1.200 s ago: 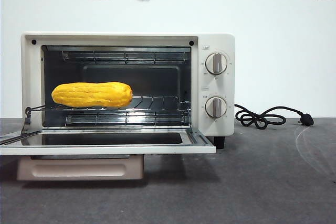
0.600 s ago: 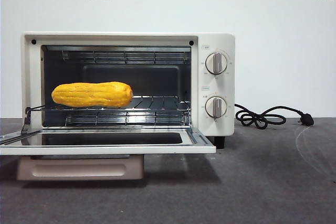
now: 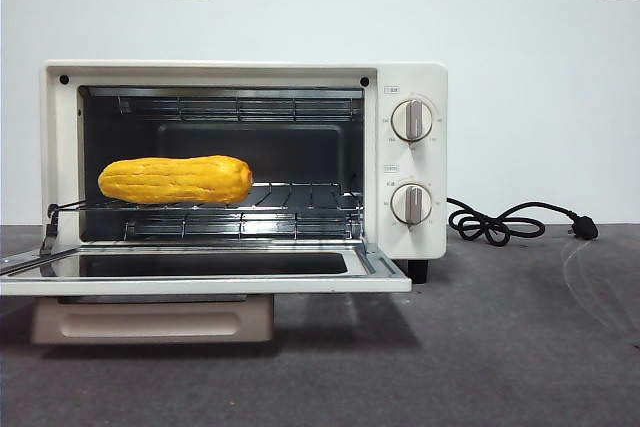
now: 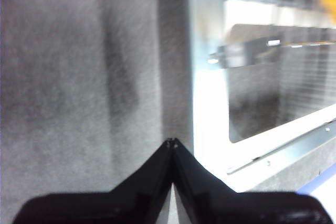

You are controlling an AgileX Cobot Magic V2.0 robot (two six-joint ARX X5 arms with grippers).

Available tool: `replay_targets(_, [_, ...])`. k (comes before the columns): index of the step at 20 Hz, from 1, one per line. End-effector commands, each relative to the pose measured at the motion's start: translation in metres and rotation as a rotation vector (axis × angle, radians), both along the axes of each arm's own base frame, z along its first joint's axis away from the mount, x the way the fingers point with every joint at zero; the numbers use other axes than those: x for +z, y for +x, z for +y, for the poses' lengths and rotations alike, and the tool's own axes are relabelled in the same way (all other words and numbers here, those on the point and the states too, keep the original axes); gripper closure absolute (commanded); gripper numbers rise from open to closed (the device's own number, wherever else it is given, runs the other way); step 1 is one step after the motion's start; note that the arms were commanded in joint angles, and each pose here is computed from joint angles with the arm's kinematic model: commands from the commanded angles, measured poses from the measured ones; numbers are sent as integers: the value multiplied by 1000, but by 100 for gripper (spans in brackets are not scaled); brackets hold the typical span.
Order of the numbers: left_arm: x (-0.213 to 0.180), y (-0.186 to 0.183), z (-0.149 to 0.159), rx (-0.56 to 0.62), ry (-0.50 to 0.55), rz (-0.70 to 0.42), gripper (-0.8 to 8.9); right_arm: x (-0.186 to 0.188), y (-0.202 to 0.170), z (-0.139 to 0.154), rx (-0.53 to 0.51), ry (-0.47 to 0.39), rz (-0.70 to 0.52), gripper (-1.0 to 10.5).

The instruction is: Take the corn from the table,put the corn in the oven

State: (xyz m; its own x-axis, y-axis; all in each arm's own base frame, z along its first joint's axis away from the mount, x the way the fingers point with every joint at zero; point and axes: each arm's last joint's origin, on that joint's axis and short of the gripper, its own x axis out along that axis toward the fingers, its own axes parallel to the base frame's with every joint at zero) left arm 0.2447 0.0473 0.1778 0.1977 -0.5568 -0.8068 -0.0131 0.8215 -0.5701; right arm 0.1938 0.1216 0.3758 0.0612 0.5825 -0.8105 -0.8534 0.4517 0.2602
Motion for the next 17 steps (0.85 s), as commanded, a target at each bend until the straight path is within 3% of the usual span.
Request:
replay_targets(1, [-14, 3, 0, -15, -17, 44, 822, 0, 3, -4, -8, 9, -2, 963])
replay_targets(9, [-46, 10, -4, -65, -50, 157, 822, 0, 5, -8, -21, 18, -4, 963])
replay_targets(13, [-49, 12, -9, -80, -199, 124, 822, 1, 7, -8, -23, 24, -15, 963])
replay_targets(17, [-49, 13, -14, -111, -215, 110, 822, 1, 7, -9, -27, 23, -16, 963])
